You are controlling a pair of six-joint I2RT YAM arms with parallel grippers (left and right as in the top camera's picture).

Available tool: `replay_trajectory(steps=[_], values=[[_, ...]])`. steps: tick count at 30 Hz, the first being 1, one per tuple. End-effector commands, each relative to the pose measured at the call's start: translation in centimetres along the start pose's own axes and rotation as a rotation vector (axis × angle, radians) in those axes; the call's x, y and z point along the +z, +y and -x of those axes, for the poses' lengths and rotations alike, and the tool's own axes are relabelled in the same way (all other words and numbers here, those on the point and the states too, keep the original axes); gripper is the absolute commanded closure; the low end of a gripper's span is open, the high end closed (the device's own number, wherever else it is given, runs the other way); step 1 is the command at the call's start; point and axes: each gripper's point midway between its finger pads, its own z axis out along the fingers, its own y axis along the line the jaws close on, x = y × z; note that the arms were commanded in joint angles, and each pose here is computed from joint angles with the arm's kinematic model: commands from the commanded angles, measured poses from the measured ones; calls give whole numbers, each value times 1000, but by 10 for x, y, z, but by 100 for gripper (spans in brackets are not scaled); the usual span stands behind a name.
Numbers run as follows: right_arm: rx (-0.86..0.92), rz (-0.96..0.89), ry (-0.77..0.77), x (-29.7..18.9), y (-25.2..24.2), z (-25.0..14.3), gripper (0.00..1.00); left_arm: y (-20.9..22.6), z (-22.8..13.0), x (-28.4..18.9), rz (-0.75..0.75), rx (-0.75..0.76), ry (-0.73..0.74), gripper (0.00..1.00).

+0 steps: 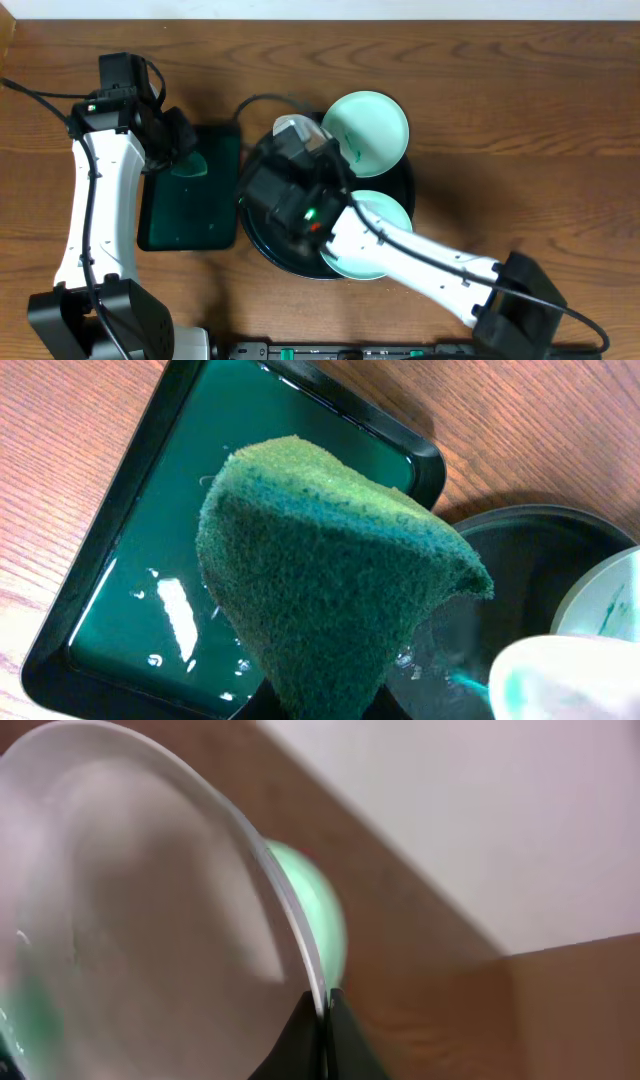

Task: Clean dirty plates on tray and stack at the side
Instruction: 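Lift white plate with right gripper and carry it right of tray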

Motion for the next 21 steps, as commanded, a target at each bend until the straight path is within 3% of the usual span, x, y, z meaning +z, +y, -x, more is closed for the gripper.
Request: replay_trajectory(steps=[1, 5, 15, 21], values=[[38, -247, -96, -23, -46, 22, 99, 2, 3, -1, 8, 14, -10, 92], [32, -206, -101, -26, -38, 23, 99, 2, 3, -1, 7, 14, -12, 93], [73, 96, -7, -6, 6, 9, 99, 2, 3, -1, 7, 9, -11, 93], [221, 373, 184, 11, 34, -19, 99, 0, 8, -1, -2, -37, -31, 93]])
